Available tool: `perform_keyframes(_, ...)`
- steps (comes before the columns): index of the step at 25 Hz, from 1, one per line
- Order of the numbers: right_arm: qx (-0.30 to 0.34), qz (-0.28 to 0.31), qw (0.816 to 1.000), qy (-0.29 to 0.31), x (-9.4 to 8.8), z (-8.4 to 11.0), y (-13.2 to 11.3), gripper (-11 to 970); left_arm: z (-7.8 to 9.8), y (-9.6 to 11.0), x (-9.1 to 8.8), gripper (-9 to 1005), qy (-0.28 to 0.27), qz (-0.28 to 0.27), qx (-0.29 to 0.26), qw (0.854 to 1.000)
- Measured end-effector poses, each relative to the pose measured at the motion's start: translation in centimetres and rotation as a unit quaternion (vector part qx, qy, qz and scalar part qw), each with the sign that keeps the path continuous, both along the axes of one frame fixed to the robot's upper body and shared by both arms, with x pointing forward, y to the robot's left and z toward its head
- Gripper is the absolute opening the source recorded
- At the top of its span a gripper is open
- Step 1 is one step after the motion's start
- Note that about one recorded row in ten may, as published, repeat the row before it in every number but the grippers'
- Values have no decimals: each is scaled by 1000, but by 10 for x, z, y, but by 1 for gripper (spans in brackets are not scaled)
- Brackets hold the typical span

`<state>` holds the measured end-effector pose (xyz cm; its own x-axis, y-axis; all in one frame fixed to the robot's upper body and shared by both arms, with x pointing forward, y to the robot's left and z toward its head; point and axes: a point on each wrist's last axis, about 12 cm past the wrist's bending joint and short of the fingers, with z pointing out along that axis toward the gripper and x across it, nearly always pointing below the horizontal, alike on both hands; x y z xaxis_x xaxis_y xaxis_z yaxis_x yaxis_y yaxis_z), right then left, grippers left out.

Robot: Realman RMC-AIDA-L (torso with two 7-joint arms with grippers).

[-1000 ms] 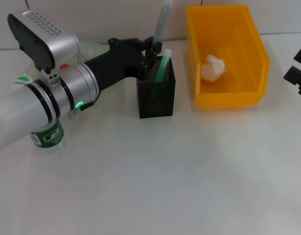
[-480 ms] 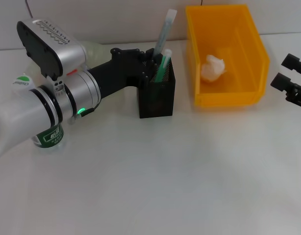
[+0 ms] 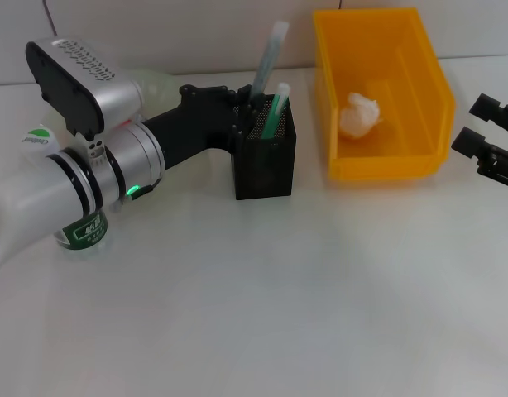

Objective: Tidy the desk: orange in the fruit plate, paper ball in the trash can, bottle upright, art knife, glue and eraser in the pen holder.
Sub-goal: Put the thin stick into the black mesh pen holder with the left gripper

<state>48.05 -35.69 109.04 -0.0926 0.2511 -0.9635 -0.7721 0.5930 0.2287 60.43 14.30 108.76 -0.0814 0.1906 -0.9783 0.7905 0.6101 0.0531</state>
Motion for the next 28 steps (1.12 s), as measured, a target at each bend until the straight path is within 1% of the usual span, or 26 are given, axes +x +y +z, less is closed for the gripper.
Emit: perform_keyframes(28,-7,15,1000,3,2,0,4,829,-1,-5,-1,201,3,-10,8,1000)
